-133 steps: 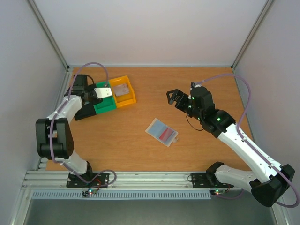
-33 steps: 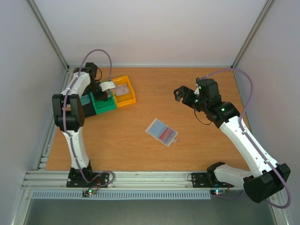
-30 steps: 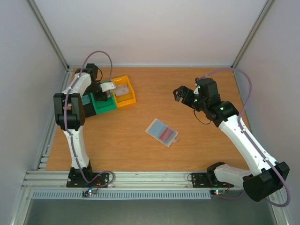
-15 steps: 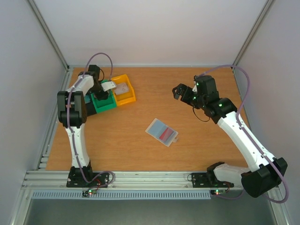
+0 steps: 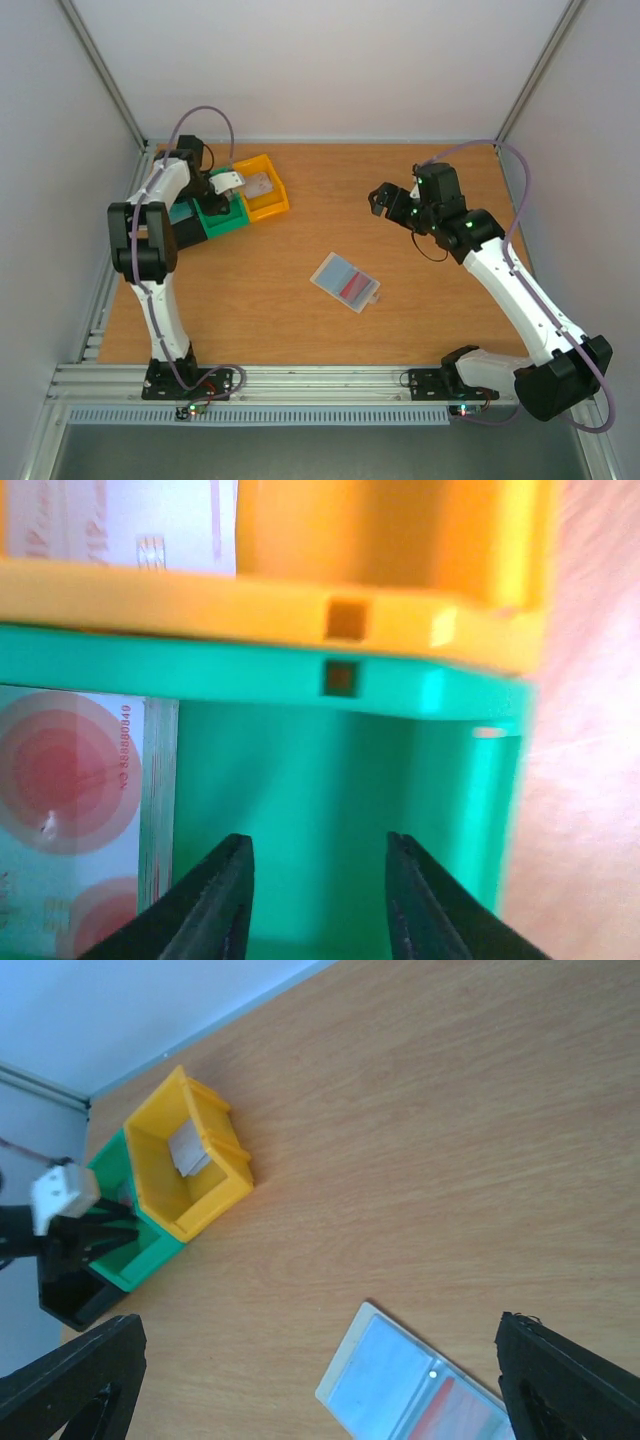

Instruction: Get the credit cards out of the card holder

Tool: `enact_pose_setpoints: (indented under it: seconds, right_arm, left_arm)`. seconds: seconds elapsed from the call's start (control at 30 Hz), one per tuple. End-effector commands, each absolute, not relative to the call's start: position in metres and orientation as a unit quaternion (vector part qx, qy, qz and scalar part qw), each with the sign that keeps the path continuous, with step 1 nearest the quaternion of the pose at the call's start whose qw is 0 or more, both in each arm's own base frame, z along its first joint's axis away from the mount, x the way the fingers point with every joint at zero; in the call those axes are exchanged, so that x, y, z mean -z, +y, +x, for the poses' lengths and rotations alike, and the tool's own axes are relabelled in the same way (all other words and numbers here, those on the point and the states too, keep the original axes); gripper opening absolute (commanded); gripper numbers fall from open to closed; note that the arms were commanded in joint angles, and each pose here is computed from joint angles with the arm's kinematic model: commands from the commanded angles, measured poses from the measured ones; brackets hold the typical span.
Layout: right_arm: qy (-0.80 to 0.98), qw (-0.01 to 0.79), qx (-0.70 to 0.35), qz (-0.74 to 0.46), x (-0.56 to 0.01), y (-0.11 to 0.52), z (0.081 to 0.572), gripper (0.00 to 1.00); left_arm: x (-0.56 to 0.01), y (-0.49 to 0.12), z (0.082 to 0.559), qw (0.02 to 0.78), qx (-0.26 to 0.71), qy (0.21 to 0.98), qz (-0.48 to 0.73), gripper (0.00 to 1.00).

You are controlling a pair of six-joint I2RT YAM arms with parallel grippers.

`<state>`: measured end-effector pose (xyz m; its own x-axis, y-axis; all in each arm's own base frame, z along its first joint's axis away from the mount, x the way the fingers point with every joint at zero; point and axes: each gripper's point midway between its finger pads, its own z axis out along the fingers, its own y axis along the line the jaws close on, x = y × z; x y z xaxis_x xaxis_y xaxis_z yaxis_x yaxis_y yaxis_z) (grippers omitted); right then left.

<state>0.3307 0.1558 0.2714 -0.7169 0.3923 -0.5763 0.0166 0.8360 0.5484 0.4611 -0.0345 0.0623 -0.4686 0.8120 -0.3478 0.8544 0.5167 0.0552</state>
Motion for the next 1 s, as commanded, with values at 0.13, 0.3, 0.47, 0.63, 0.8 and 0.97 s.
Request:
enact_pose_setpoints:
  seconds: [0.13, 0.3, 0.47, 0.63, 0.8, 0.97]
  right_arm:
    - [0.936, 0.232, -0.250, 0.084, -0.192, 0.174, 0.299, 0.82]
    - [0.972, 0.170, -0.157, 0.045, -0.134, 0.189, 0.269, 0.67]
    - [0.979, 0.119, -0.156, 0.054, -0.089, 0.206, 0.251, 0.57]
    - [0.982, 0.076, -0.148, 0.095, -0.044, 0.204, 0.241, 0.58]
    - [0.986, 0.039, -0.116, 0.116, -0.014, 0.195, 0.229, 0.58]
    - [0.994, 0.034, -0.045, 0.092, -0.013, 0.171, 0.224, 0.62]
  left_arm:
    - [-0.176, -0.069, 0.419, 0.228, 0.163, 0.818, 0.502, 0.59]
    - [-0.249, -0.142, 0.381, 0.327, 0.209, 0.739, 0.550, 0.74]
    - [-0.199, -0.209, 0.316, 0.246, 0.203, 0.723, 0.613, 0.76]
    - [-0.157, -0.243, 0.317, 0.227, 0.273, 0.795, 0.491, 0.82]
    - [-0.118, -0.257, 0.345, 0.230, 0.333, 0.872, 0.274, 0.92]
    - [-0.104, -0.271, 0.345, 0.294, 0.342, 0.865, 0.219, 0.99]
